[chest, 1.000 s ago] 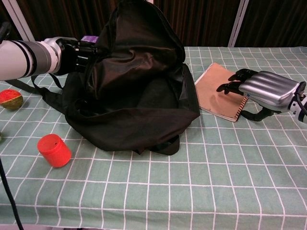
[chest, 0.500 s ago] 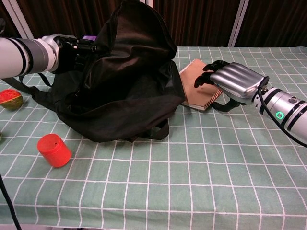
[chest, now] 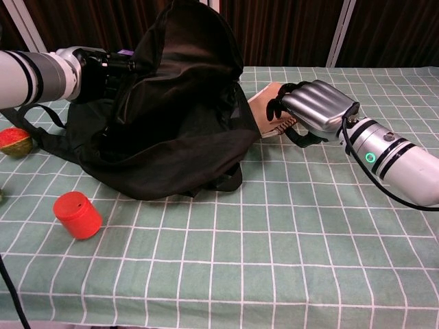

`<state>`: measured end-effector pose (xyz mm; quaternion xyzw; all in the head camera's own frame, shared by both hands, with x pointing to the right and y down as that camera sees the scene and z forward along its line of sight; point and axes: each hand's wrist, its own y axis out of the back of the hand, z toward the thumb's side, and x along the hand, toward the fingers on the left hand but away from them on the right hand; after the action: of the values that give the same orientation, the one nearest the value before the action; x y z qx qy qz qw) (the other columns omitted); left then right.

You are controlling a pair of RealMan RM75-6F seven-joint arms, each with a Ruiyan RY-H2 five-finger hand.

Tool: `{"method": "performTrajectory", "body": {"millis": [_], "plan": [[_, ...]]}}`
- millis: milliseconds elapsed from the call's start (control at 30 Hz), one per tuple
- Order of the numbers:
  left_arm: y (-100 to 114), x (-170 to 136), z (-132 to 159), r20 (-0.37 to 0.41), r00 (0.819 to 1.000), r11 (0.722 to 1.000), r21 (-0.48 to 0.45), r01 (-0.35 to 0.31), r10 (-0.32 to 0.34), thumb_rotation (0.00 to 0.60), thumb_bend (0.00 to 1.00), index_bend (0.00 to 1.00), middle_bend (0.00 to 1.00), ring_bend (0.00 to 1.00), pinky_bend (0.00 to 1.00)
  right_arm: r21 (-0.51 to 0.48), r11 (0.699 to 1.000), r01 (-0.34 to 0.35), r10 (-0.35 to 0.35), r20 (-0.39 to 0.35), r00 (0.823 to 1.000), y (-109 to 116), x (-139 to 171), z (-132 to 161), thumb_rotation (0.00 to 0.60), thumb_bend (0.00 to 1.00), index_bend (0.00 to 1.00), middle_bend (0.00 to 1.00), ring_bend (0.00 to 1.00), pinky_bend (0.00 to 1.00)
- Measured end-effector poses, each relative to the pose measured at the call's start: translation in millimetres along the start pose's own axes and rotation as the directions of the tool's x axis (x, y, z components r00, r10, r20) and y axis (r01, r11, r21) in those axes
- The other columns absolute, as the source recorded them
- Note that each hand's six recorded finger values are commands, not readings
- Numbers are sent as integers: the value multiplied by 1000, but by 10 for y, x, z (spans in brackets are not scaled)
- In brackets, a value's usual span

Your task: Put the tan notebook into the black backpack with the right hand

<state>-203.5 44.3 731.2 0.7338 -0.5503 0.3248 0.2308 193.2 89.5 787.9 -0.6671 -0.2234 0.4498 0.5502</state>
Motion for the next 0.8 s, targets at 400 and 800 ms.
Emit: {"method": "performTrajectory", "body": {"millis": [400,800], "plan": [[17,-99,22,3,1000,1000,-5,20,-20,600,486,650,735,706,540,1,993,115,-115,-6,993,204,148,-112,600,615,931,652,411,455],[-48,-305,120,5,995,995,-11,96,-96,600,490,641,721,691,540,-87,930,357,-361,-47,931,827,835,-505,600,527,1000,677,425,476]]}}
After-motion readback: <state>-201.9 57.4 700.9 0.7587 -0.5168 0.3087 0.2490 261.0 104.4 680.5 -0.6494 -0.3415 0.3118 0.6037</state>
